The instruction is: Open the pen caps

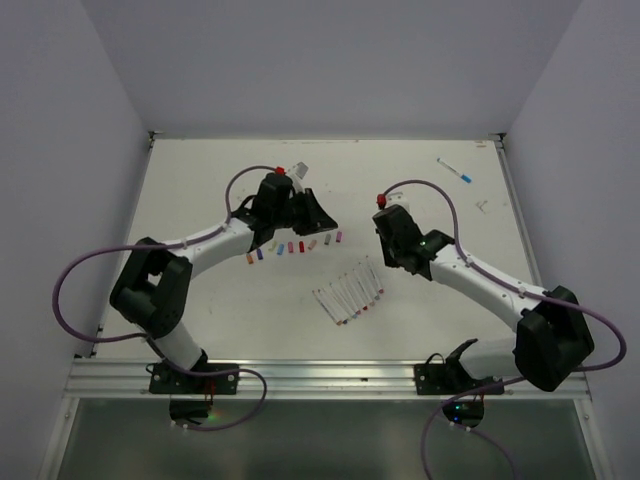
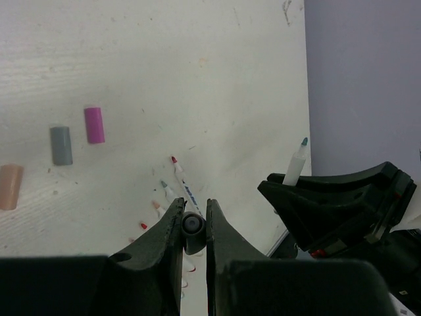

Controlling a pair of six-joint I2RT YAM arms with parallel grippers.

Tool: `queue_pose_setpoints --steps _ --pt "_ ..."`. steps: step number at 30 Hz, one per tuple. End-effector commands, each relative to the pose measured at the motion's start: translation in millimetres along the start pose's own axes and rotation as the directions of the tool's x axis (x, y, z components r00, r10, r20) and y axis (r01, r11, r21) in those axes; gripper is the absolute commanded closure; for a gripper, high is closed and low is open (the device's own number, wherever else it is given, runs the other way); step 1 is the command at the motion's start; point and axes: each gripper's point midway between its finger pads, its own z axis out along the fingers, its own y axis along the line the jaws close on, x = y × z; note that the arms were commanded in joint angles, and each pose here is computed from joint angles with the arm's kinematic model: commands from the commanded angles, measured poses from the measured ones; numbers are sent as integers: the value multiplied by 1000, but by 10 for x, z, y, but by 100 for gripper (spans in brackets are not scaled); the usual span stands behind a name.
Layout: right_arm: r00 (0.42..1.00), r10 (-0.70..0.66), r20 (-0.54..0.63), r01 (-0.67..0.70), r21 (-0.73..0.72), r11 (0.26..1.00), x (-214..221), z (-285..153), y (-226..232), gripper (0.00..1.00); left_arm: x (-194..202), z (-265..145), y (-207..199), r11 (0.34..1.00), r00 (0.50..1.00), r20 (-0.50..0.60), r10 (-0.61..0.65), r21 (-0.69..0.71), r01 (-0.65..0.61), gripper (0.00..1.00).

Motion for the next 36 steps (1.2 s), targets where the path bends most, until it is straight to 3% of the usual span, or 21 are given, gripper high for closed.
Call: queue_pose_setpoints --steps 1,8,9,15,24,25,29,36 --pt "998 -28 -57 25 -64 998 102 33 48 100 -120 133 -272 996 997 29 71 53 -72 100" --pt "985 -53 -163 50 -19 999 293 379 73 100 23 588 -294 993 992 -34 119 -8 -120 100" --pt "982 -54 -179 50 -26 998 331 434 104 100 162 683 -177 993 990 -82 111 -41 -115 100" --pt "972 -30 -234 12 -80 997 481 531 253 98 264 924 -52 993 987 -127 94 -54 -102 100" --pt "953 -50 -298 14 -121 993 668 535 323 87 188 1033 -50 991 987 -121 104 -70 -113 100" --pt "953 -40 -300 7 -111 994 685 527 304 79 190 1033 -34 991 987 -123 102 -79 -112 100" --pt "953 -30 -300 -2 -106 994 738 466 264 67 173 1059 7 989 989 -119 92 -104 -104 100" --pt "970 -5 -245 -21 -102 995 607 387 234 63 253 1169 104 977 982 -150 113 -163 -137 100"
